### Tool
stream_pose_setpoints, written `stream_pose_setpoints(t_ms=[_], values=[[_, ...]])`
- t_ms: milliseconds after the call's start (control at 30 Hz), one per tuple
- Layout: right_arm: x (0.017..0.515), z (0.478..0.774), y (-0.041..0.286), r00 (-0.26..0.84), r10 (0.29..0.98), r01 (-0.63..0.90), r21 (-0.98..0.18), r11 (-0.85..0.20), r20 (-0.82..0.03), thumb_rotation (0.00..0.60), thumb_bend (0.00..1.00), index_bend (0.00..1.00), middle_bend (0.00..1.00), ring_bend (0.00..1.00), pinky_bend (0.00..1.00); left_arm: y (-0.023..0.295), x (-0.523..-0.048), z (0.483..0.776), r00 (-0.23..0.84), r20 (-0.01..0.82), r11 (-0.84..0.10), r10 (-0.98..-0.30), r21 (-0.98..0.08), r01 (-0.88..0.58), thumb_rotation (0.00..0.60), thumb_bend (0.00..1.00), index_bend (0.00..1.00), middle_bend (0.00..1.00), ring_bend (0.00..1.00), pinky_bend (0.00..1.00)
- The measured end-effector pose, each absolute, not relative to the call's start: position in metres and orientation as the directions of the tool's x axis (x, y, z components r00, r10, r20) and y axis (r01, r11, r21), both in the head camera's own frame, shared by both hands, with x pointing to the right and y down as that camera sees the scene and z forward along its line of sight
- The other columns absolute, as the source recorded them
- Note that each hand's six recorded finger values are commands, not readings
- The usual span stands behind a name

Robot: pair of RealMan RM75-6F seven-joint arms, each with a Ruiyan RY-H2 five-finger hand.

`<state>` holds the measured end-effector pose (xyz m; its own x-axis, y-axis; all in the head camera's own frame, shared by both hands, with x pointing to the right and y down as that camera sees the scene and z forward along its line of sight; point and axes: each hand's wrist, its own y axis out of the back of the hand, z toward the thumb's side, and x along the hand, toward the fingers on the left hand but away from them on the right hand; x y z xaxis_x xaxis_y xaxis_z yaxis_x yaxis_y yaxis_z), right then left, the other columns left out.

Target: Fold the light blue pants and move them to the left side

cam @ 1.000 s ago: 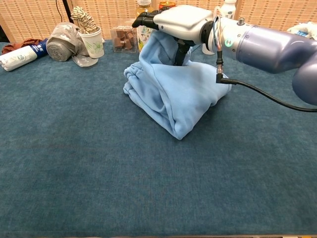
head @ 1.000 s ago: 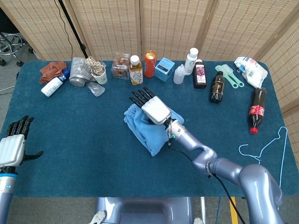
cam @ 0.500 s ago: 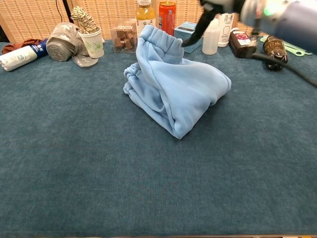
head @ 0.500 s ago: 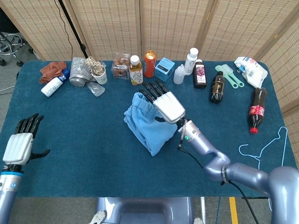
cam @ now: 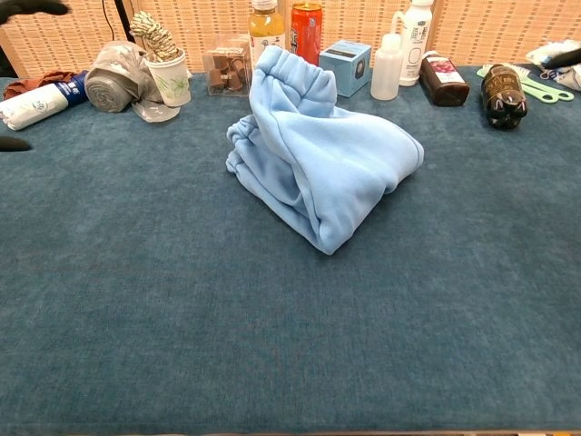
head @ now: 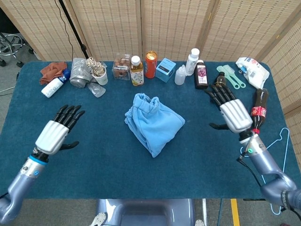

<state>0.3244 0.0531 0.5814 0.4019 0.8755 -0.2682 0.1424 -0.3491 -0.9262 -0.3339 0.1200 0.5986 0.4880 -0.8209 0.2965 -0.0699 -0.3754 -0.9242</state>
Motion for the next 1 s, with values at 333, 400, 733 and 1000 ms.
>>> stream_pose_setpoints(t_ms=[333,400,733,1000], values=[[0.408,0.559,0.106,0.331,0.88,0.149,-0.902,-0.404,-0.34,0.6,0.0,0.0,0.0,0.0,0.0,0.082,-0.247,0.61,0.632,0.308,-0.356,-0.711,-0.933,0.054,0.6,0.07,0.0,0.0,0.0,0.0],[0.414,0.555,0.111,0.321,0.888,0.162,-0.905,-0.394,-0.329,0.6,0.0,0.0,0.0,0.0,0.0,0.077,-0.233,0.611,0.643,0.308,-0.341,-0.701,-0.937,0.078,0.6,0.06,0.0,0.0,0.0,0.0],[0.439,0.555,0.151,0.215,0.936,0.321,-0.885,-0.338,-0.279,0.6,0.0,0.0,0.0,0.0,0.0,0.066,-0.164,0.637,0.671,0.348,-0.34,-0.655,-0.928,0.151,0.6,0.06,0.0,0.0,0.0,0.0],[0.443,0.557,0.16,0.2,0.945,0.37,-0.873,-0.318,-0.259,0.6,0.0,0.0,0.0,0.0,0.0,0.07,-0.154,0.664,0.663,0.397,-0.353,-0.635,-0.912,0.208,0.6,0.06,0.0,0.0,0.0,0.0]])
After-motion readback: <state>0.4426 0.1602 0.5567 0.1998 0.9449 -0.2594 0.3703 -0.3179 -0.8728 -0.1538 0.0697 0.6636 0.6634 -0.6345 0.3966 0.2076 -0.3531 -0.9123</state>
